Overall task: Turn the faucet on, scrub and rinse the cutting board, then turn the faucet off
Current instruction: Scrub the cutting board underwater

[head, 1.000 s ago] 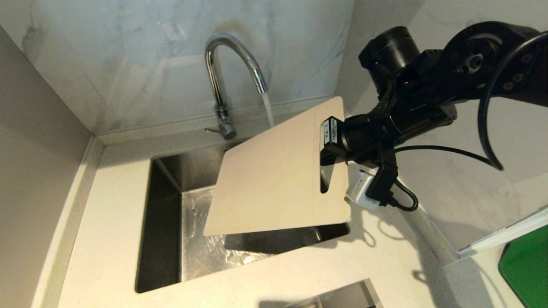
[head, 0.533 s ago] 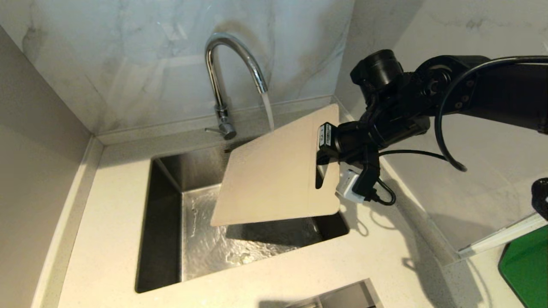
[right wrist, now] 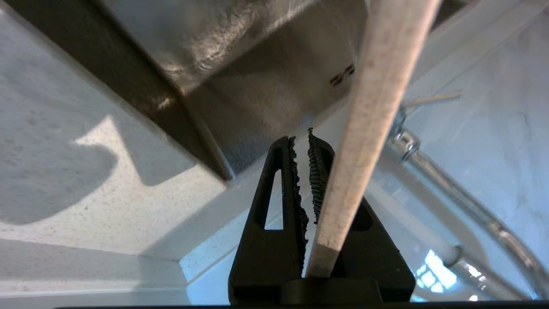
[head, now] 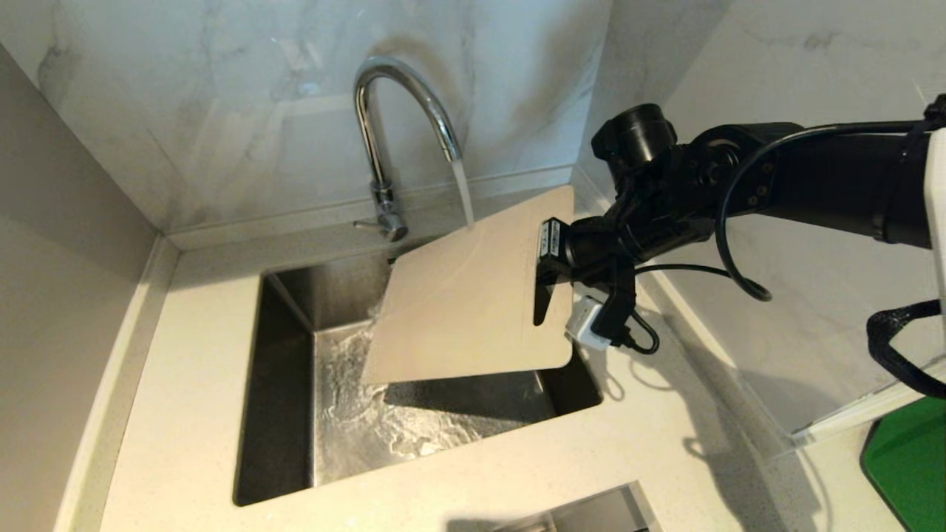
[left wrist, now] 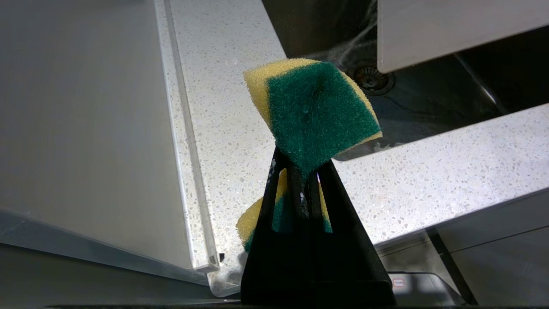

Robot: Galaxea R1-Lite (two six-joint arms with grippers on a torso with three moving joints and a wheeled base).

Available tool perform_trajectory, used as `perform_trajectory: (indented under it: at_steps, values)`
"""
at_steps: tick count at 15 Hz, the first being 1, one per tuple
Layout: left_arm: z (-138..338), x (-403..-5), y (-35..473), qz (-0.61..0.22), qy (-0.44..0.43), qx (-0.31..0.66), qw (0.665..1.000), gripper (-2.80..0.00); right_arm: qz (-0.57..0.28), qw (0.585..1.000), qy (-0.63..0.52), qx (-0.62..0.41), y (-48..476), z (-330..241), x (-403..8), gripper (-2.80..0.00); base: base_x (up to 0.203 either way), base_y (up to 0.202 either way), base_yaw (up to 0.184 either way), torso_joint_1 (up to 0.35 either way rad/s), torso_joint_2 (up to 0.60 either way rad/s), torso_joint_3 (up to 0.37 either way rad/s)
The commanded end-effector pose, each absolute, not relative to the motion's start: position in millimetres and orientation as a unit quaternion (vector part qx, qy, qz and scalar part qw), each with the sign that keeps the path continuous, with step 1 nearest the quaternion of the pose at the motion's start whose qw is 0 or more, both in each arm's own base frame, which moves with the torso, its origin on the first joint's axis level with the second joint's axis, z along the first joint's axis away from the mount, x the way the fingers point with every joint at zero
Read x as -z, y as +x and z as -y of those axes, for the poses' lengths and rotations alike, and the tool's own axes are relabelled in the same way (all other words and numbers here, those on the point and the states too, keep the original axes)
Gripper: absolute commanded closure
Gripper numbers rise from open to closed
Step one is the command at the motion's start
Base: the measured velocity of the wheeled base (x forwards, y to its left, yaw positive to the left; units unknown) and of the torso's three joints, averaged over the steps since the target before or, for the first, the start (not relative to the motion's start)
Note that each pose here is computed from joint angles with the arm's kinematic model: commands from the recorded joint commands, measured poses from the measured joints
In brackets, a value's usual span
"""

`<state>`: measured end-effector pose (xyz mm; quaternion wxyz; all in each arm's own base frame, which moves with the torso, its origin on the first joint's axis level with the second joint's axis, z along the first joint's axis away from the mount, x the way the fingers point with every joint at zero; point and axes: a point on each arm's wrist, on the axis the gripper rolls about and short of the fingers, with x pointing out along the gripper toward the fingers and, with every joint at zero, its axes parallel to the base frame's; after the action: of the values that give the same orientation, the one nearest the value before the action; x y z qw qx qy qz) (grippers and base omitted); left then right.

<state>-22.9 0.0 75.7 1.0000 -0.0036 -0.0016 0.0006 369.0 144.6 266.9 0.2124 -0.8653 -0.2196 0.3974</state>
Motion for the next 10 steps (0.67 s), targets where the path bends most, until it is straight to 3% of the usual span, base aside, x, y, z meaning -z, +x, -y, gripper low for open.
perform_trajectory:
  at_steps: [1,10]
  values:
    - [0,-76,-23,0.002,-0.004,-0.001,1.0,0.0,0.222,0.206,-0.865,-0.399,376,-147,-259,0.0,0.0,0.0,0.0,0.0,0.0,0.0]
    - [0,-76,-23,0.002,-0.004,-0.001,1.0,0.0,0.217,0.211,-0.868,-0.394,391,-146,-246,0.0,0.0,0.0,0.0,0.0,0.0,0.0]
